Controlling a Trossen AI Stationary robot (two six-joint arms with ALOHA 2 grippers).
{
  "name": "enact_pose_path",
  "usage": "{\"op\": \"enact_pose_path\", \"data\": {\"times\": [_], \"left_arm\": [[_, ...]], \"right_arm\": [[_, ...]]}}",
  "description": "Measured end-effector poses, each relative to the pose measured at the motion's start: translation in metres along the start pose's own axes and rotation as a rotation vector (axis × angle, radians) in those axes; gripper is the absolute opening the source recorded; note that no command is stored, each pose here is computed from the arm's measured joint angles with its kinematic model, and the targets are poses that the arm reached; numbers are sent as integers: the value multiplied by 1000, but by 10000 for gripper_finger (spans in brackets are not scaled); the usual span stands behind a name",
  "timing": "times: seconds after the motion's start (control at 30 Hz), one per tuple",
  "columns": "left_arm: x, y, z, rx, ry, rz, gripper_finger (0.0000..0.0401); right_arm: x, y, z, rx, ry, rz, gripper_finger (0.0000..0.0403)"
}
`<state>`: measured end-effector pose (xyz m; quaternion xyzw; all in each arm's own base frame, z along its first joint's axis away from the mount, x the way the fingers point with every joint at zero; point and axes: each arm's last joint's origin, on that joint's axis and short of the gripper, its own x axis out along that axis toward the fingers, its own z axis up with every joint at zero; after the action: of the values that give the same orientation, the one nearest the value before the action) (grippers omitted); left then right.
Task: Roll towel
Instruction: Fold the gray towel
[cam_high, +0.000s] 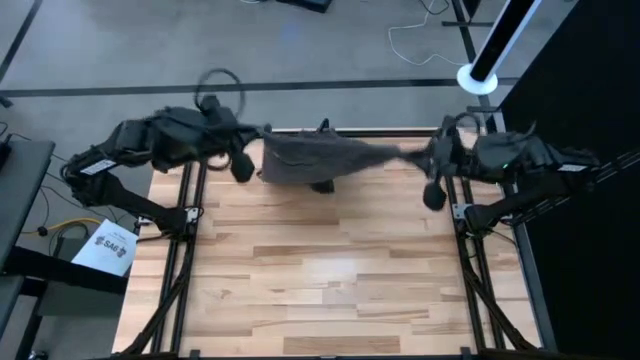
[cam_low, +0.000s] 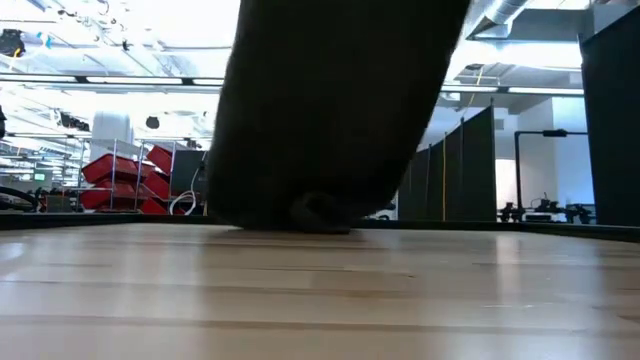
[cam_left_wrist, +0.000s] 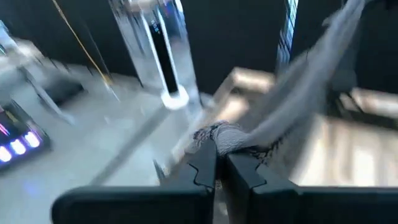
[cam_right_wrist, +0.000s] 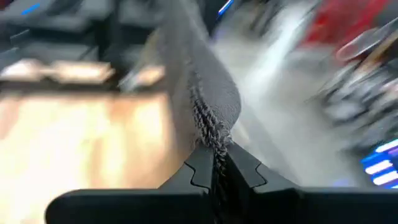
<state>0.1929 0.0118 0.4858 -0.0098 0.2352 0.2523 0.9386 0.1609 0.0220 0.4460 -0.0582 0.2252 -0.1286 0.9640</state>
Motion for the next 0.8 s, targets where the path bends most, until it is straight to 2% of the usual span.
{"op": "enact_pose_path", "data": {"times": [0.13, 0.23, 0.33, 0.4, 0.47, 0.6, 0.7, 0.8], "left_arm": [[8, -21, -25, -28, 317, -211, 0], [14, -51, -36, -38, 517, -420, 0], [15, -79, -35, -66, 561, -654, 0], [14, -90, -29, -88, 493, -721, 0], [14, -91, -20, -85, 379, -739, 0], [11, -78, -2, -25, 117, -658, 0], [7, -59, 17, 36, -124, -495, 0], [6, -38, 34, 86, -311, -302, 0]], "right_arm": [[3, 23, -19, 171, 231, 263, 7], [6, 52, -24, 259, 333, 554, 7], [-1, 75, -10, 283, 245, 817, 7], [-8, 79, 2, 254, 106, 881, 7], [-13, 73, 15, 204, -51, 808, 7], [-17, 48, 33, 129, -251, 539, 7], [-13, 25, 44, 84, -335, 356, 7], [-3, -1, 49, 41, -356, 173, 7]]}}
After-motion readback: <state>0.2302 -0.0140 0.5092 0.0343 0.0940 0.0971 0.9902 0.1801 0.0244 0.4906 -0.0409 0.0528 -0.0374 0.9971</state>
